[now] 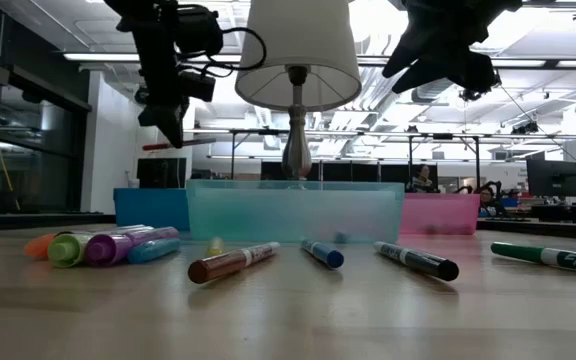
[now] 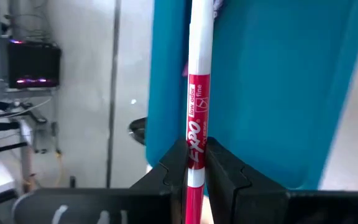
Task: Pick & Place Markers
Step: Put the red marker pen into the blue bin
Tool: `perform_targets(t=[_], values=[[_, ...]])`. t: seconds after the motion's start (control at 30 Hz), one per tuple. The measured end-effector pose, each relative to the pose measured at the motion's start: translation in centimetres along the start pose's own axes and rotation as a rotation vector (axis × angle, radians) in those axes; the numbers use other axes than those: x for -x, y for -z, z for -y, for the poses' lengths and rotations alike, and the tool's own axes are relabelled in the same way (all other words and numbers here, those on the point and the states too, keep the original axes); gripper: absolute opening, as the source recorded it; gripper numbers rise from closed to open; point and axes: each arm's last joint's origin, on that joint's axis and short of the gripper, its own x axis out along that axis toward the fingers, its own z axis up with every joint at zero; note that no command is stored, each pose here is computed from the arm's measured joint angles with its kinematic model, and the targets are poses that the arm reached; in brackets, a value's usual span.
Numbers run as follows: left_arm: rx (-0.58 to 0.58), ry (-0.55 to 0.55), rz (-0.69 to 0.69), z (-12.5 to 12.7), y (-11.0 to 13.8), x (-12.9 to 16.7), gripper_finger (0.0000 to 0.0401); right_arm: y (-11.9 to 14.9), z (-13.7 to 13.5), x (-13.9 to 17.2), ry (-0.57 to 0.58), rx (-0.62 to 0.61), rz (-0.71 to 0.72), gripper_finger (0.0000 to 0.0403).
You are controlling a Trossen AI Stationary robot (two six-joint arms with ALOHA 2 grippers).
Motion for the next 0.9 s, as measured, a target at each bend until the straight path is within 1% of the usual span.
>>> perform_targets(t=[0.17,0.4,0.47,0.53,0.6,0.8,0.9], values=[[-0.022,0.013,-0.024,0.5,-0.4,-0.9,0.0030,0.0,0.0,0.0,0.003,-0.016,0.005,0.0114],[-0.123,0.019,-0.055,1.6,-1.8,-3.6,0.0030,-0.1,0.1,0.0,0.025,-0.046,0.036,0.0114],[-0.146,0.043,-0.069,2.0,-2.0,-4.4,0.0030,-0.1,0.1,0.0,0.027,-0.050,0.039,0.0114],[-0.148,0.044,-0.072,2.3,-2.3,-5.3,0.0030,-0.1,0.1,0.0,0.027,-0.050,0.040,0.0114],[-0.160,0.072,-0.085,2.7,-2.3,-5.9,0.0030,-0.1,0.1,0.0,0.027,-0.053,0.040,0.0114],[-0.191,0.110,-0.104,3.5,-2.7,-7.9,0.0030,-0.1,0.1,0.0,0.027,-0.073,0.041,0.0114],[-0.205,0.121,-0.111,3.6,-2.6,-7.9,0.0033,-0.1,0.1,0.0,0.023,-0.080,0.035,0.0114]])
